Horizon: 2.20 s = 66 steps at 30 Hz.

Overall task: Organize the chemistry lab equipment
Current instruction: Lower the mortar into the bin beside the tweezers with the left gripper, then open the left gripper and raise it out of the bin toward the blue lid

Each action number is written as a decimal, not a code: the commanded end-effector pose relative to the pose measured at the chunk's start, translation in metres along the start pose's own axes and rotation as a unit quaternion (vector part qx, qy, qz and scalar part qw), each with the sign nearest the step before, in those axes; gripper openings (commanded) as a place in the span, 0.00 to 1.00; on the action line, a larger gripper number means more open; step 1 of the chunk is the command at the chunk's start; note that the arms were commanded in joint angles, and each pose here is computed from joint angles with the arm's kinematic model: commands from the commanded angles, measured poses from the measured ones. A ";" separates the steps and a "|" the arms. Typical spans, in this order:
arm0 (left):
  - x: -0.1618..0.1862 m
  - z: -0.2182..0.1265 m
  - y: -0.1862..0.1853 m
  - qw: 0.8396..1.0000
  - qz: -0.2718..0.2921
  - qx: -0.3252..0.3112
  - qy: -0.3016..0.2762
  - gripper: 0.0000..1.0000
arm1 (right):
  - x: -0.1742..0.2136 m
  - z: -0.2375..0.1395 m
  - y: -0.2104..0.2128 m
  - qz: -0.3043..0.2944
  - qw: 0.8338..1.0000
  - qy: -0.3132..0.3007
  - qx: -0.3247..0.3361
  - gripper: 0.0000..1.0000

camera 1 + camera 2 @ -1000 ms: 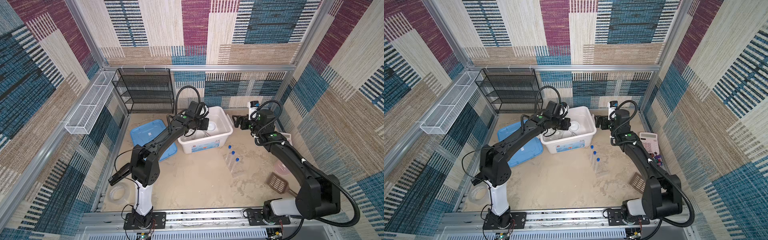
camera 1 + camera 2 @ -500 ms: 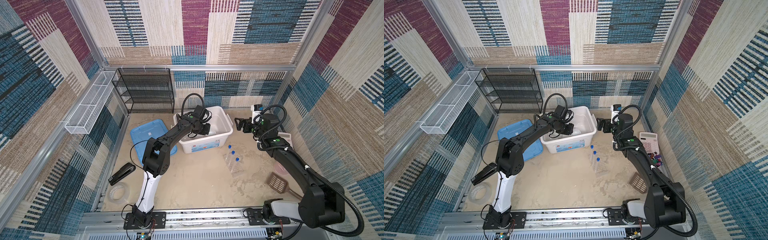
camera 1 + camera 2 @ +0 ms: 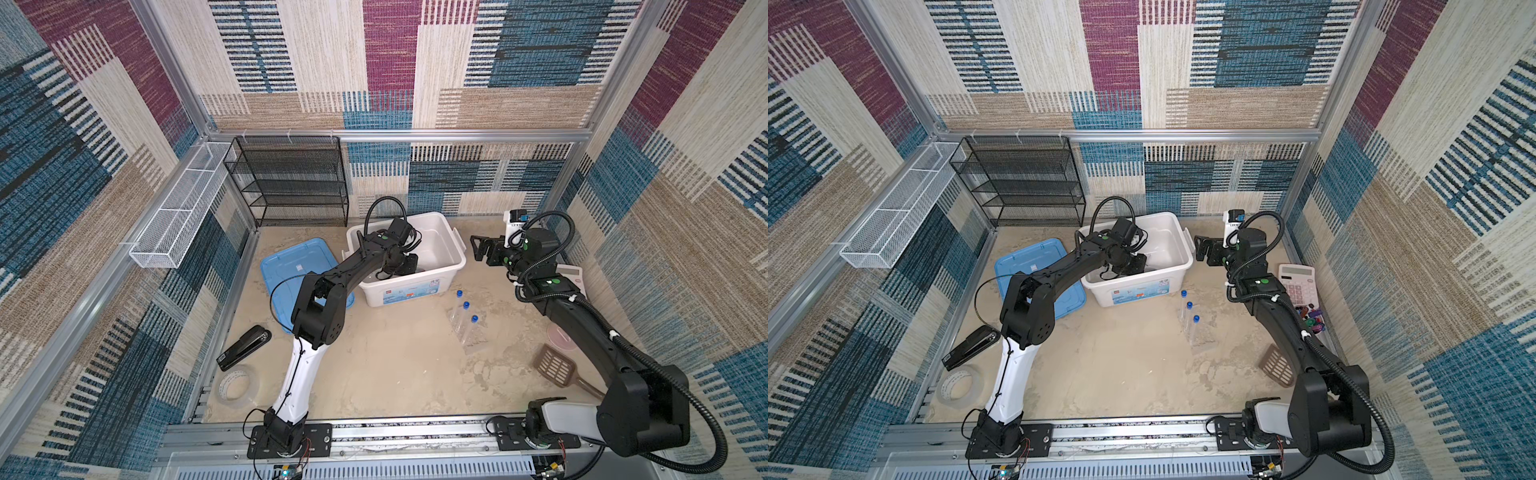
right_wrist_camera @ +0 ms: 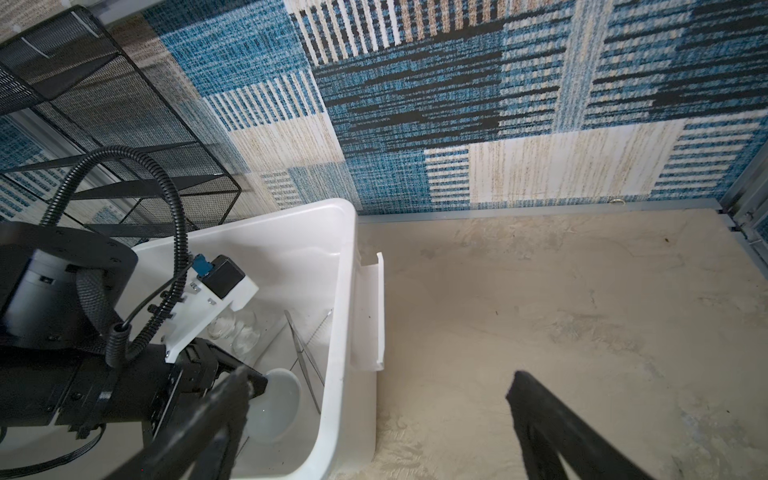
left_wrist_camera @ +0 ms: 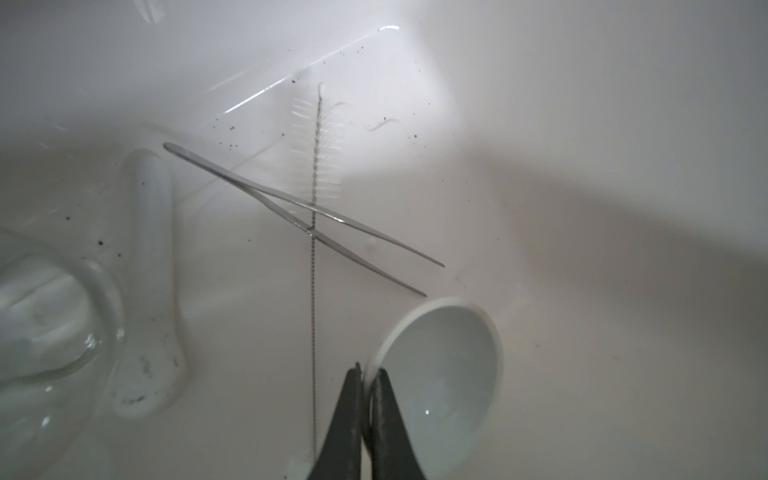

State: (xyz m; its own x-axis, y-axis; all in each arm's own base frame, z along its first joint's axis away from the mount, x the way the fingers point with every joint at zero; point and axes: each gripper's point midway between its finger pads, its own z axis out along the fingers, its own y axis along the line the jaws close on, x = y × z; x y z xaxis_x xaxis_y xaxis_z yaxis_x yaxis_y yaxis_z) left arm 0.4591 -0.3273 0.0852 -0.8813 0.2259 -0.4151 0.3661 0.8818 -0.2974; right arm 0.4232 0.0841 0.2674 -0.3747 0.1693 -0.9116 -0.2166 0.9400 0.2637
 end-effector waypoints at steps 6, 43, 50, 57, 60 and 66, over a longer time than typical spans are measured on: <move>0.010 0.007 0.002 1.000 0.001 0.001 0.017 0.00 | 0.001 0.004 0.009 0.014 0.999 -0.002 -0.028 0.99; 0.030 0.023 0.010 0.999 -0.005 -0.007 0.047 0.10 | 0.015 0.006 0.015 0.027 0.998 0.018 -0.054 0.99; 0.026 0.016 0.005 0.999 -0.004 -0.002 0.040 0.21 | 0.014 0.005 0.015 0.027 0.998 0.016 -0.052 0.99; 0.020 0.004 -0.002 1.000 0.008 0.002 0.027 0.42 | 0.012 0.003 0.017 0.027 0.998 0.014 -0.056 0.99; 0.017 -0.002 -0.004 1.000 0.012 0.000 0.020 0.51 | 0.011 0.002 0.017 0.027 0.998 0.013 -0.055 0.99; 0.011 -0.018 -0.006 1.000 0.015 -0.010 0.003 0.64 | 0.009 -0.002 0.017 0.028 0.998 0.008 -0.054 0.99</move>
State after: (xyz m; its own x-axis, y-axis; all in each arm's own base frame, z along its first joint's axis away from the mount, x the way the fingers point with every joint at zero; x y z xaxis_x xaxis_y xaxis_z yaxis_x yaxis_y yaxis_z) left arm 0.4440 -0.3260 0.0874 -0.8820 0.2432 -0.4037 0.3740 0.8823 -0.2857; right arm 0.4141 0.1003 0.2555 -0.4282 0.1993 -0.8814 -0.2799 0.8982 0.3391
